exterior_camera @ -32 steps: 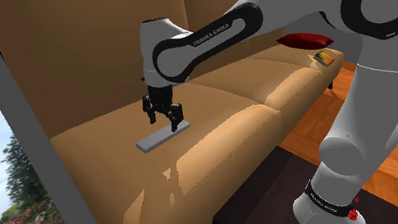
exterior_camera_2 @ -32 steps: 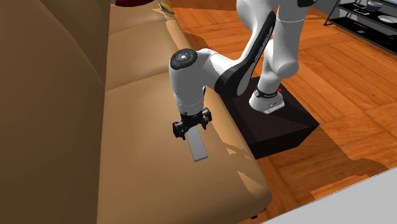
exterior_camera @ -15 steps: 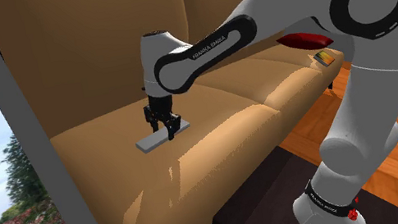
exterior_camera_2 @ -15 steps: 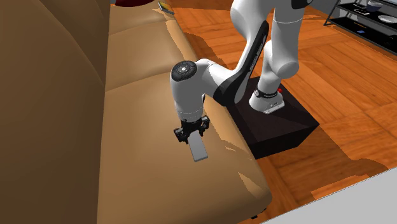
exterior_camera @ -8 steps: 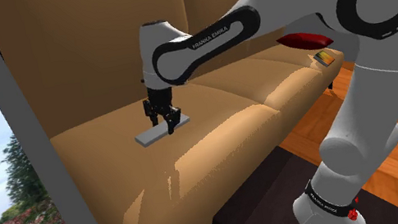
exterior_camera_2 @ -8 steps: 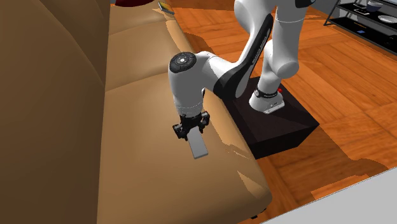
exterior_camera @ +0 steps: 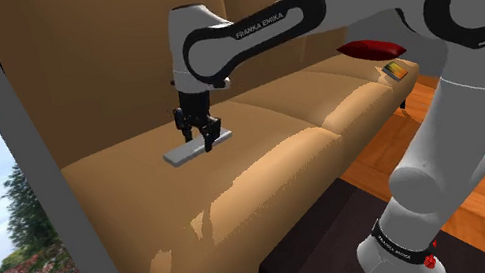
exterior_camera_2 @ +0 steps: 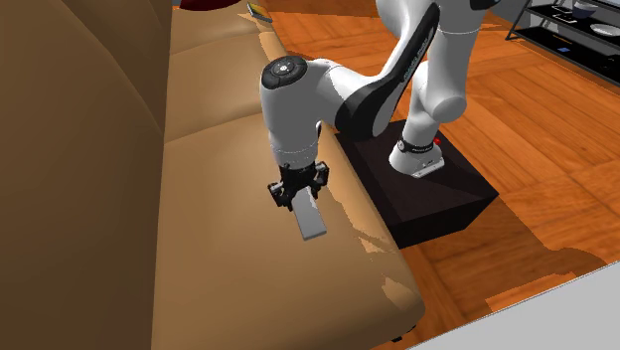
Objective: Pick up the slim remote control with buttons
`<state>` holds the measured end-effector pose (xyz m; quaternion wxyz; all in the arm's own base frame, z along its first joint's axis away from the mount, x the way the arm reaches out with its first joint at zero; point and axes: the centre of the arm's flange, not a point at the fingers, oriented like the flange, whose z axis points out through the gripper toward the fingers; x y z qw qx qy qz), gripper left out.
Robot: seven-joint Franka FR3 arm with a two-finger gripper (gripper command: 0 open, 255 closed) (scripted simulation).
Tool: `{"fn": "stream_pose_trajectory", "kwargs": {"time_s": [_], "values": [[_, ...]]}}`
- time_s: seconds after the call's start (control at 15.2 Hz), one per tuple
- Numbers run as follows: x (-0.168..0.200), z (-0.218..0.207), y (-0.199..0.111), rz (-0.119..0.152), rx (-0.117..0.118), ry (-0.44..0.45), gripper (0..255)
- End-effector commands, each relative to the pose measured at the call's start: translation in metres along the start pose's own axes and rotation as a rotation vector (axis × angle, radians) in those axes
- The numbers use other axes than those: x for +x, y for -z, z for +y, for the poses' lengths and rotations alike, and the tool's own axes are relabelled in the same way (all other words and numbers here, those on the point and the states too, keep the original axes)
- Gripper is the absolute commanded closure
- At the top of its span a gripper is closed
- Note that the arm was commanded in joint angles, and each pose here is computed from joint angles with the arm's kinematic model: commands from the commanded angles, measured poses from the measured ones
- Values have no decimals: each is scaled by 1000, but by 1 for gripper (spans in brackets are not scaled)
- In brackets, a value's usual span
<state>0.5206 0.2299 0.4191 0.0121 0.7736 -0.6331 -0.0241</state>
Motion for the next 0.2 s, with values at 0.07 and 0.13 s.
{"fn": "stream_pose_trajectory", "kwargs": {"time_s": [0.07,0.13], "values": [[-1,0,12,0,0,0,255],[-1,0,12,0,0,0,255]]}}
